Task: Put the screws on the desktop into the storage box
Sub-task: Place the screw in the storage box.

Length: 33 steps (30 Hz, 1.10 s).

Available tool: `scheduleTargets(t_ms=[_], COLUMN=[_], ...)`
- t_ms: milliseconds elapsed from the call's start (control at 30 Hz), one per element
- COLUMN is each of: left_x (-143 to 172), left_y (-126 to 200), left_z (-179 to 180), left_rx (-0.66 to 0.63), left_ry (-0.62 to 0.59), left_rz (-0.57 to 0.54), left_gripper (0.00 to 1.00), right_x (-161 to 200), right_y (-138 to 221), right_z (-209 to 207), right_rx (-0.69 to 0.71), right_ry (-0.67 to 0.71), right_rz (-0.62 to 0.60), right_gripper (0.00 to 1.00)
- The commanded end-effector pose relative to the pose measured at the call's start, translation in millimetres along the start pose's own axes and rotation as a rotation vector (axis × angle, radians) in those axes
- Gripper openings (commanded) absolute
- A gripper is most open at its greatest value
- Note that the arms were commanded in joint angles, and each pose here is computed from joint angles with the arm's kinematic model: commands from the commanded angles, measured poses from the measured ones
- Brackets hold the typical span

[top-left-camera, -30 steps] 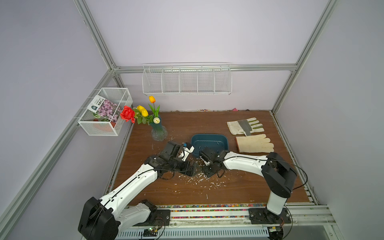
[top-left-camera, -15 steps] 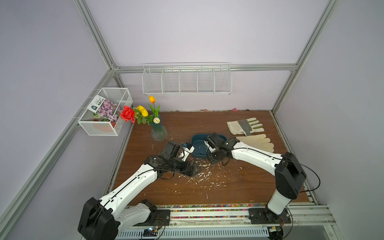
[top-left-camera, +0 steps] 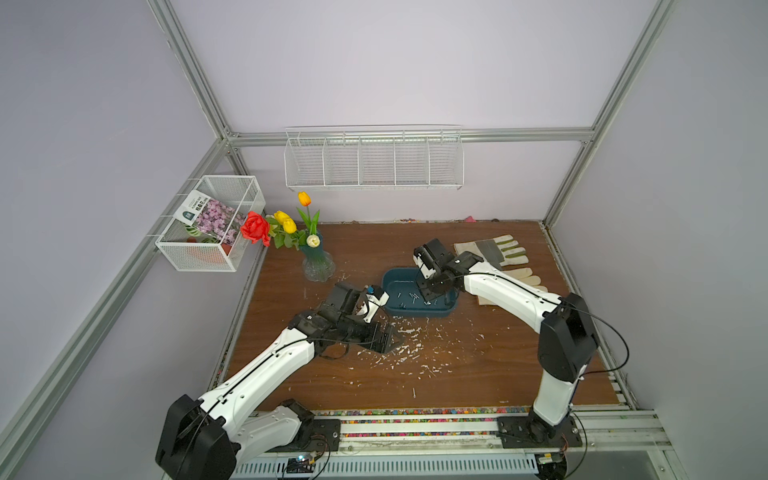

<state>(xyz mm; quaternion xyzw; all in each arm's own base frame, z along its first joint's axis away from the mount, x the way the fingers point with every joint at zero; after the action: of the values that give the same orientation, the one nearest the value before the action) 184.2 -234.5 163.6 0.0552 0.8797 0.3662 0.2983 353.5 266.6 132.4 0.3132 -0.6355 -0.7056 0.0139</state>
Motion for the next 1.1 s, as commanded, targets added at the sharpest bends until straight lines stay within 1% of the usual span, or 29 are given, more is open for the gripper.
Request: scheduleTargets(t_ms=[0, 133, 233, 500, 667, 767, 833, 933, 1067], left_x=[-0.6, 0.0, -0.2, 0.0, 0.2, -0.8, -0.9, -0.7, 1.0], left_y=[1.1, 0.8, 0.3, 0.6, 1.1, 2.4, 3.1, 2.8, 0.0], left_z=[-3.5, -3.5, -4.3, -4.5, -3.0, -4.3, -5.3, -5.9, -3.1], left_rx=[0.014, 0.017, 0.02, 0.022, 0.011, 0.014, 0.019, 0.022, 0.015], left_ry=[-0.012, -0.01, -0.012, -0.014, -0.012, -0.016, -0.019, -0.021, -0.009], left_rz=[-0.013, -0.011, -0.008, -0.007, -0.007, -0.013, -0.017, -0.017, -0.006], left_gripper=[0.98, 0.98, 0.97, 0.97, 0.97, 0.97, 0.97, 0.97, 0.98], right_x=[7.2, 19.5, 34.2, 75.5, 102.4, 116.7, 122.9, 129.9, 139.8], right_y=[3.9, 14.8, 19.7, 26.8, 30.7, 32.2, 31.5, 27.9, 22.3], right_z=[-6.2, -2.6, 6.9, 42.2, 61.6, 72.8, 74.3, 74.9, 77.3], right_rx=[0.022, -0.001, -0.007, -0.027, -0.117, -0.185, -0.193, -0.193, -0.192], right_ry=[0.01, 0.005, 0.024, 0.082, 0.086, 0.096, 0.089, 0.077, 0.067], right_rz=[0.024, 0.009, 0.018, 0.038, 0.039, 0.044, 0.045, 0.049, 0.063], right_gripper=[0.35, 0.37, 0.42, 0.43, 0.5, 0.62, 0.71, 0.76, 0.88])
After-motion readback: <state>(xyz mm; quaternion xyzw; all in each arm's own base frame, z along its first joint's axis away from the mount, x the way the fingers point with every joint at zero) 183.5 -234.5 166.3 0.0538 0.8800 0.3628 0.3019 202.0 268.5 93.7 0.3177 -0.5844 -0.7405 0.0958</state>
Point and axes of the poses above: each gripper's point midway between its finger pads, its own y axis back along the fingers, its own z axis along the line the jaws close on, x = y × z, the point moved 1 cm from there along y, back along the fingers, and after that the axes turned 1 degree about -y, right-handed, at the moved point
